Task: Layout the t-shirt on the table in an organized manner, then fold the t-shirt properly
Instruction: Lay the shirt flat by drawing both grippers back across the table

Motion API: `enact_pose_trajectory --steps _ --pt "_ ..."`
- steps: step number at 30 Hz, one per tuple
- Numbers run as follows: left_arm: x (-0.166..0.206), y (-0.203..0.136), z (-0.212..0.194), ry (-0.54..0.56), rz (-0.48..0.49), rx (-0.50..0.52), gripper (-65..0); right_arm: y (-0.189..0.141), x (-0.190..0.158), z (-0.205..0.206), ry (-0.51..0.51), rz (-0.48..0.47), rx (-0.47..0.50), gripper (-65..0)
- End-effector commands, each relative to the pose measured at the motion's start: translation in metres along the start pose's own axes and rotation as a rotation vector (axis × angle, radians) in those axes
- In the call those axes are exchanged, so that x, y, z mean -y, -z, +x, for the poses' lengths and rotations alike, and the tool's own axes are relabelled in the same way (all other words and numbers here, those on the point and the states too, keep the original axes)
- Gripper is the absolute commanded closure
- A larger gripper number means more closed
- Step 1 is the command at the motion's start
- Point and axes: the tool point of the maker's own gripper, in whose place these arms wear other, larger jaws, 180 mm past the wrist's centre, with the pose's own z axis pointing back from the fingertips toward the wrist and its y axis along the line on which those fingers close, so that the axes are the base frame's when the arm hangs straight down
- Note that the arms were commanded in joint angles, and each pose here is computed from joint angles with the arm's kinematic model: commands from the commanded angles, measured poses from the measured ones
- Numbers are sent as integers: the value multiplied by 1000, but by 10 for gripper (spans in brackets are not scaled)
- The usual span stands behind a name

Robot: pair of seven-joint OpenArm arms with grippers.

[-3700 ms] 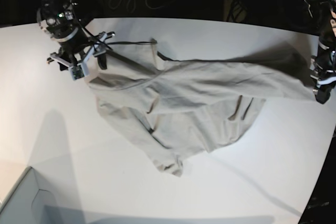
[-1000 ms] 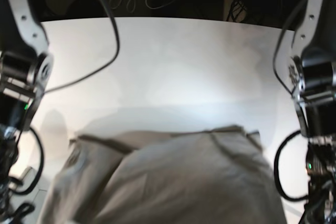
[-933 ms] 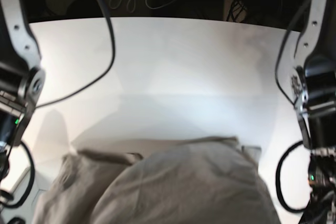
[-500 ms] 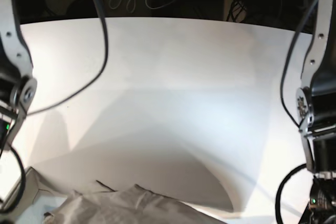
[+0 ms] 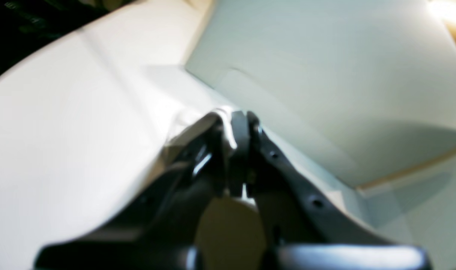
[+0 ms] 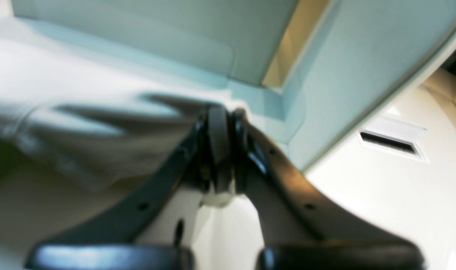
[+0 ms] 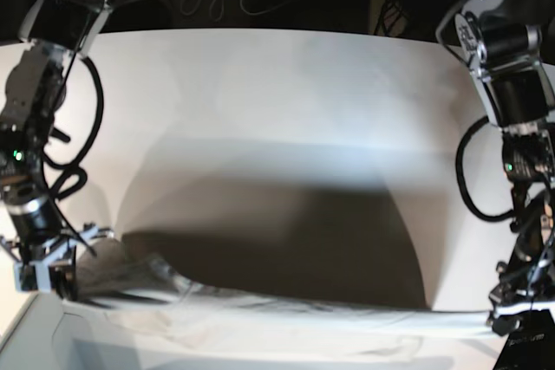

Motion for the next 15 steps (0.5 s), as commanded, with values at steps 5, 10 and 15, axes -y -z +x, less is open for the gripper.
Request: enact_pose_trajectory --steps 5,10,15 --pt "-58 -53 -21 17 109 -13 0 -46 -25 -40 50 14 -47 0" --pt "-100 -109 -36 43 213 -35 0 -94 -49 -81 83 57 -80 0" --pt "-128 -147 -53 53 289 -78 0 -133 -66 -118 127 82 -148 0"
